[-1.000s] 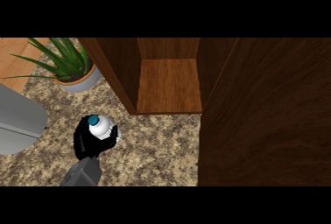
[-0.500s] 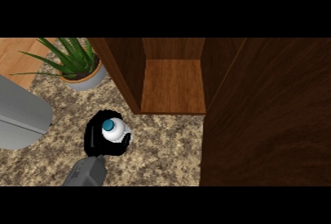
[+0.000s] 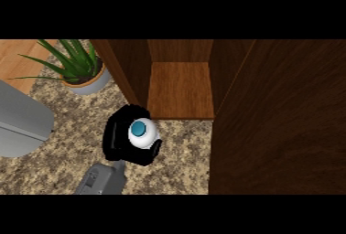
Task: Pick up the bottled water, place it into the cabinet and close the cabinet
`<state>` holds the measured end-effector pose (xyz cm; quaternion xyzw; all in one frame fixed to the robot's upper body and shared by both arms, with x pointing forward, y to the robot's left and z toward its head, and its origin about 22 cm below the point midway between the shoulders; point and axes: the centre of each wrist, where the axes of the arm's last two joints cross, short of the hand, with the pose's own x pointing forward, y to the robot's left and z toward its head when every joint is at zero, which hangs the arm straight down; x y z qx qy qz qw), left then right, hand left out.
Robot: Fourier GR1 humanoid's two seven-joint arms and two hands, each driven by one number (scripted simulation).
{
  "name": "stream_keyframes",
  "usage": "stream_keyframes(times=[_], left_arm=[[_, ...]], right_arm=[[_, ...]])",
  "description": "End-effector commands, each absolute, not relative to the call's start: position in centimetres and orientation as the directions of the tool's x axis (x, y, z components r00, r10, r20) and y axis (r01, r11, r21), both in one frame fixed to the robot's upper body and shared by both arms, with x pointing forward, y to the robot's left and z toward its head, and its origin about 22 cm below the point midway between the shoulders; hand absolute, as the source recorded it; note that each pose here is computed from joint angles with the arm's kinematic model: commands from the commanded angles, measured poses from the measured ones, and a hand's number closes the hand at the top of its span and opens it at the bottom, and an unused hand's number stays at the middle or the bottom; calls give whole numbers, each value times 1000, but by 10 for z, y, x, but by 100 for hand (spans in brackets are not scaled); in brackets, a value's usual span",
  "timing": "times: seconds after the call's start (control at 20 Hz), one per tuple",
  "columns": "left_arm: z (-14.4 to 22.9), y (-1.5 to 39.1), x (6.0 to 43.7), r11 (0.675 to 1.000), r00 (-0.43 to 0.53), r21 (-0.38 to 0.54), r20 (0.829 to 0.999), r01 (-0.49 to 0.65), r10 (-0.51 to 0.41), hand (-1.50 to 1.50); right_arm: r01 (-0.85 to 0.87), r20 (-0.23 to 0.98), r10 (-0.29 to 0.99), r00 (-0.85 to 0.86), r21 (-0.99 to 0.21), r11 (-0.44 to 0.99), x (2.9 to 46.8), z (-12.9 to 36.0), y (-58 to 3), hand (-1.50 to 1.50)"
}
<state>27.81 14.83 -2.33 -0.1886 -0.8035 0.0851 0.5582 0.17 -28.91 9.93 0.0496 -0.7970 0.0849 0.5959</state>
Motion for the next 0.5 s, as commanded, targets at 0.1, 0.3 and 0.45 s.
stream_keyframes(times=[0.1,0.3,0.45], left_arm=[[35,95,250,902,-267,-321,877,289,398,150],[61,75,260,921,-263,-311,892,234,368,150],[102,53,264,933,-309,-290,886,212,346,150]], right_arm=[[-187,939,19,-345,-89,978,14,114,-287,-150],[-218,934,-20,-357,-62,974,15,130,-282,-150],[-203,939,-6,-345,-68,977,19,123,-286,-150]])
